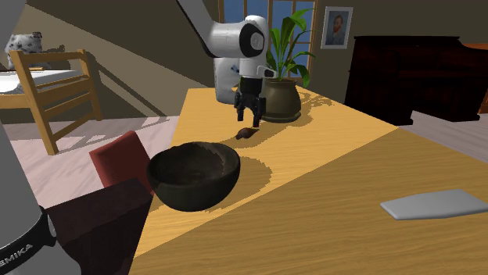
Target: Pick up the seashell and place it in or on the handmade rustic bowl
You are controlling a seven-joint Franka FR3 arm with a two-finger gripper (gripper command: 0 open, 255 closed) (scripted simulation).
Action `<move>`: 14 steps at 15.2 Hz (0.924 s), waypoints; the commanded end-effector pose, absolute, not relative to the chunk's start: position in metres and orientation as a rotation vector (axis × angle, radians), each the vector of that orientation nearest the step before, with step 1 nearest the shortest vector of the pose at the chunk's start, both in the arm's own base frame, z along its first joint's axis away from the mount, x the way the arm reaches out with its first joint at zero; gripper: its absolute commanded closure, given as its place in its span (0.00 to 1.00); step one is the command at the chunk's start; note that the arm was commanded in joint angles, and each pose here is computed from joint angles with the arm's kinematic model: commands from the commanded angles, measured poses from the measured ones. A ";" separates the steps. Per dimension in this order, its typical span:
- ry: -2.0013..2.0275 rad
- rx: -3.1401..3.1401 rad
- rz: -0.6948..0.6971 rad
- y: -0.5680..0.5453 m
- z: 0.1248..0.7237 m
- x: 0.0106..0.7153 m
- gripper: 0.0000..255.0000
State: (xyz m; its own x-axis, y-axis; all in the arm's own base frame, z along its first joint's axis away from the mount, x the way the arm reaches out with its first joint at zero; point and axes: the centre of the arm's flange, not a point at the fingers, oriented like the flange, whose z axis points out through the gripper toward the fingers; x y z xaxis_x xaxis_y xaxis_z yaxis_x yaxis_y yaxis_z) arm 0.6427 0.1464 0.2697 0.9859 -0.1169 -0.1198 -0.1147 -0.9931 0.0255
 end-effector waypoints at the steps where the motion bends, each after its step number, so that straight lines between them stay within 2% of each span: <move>1: -0.182 3.112 -0.190 0.147 0.257 0.643 0.00; 5: -0.182 3.112 -0.190 0.147 0.239 0.640 0.00; 13: -0.182 3.112 -0.190 0.147 0.239 0.640 0.00; 14: -0.182 3.112 -0.190 0.147 0.239 0.640 1.00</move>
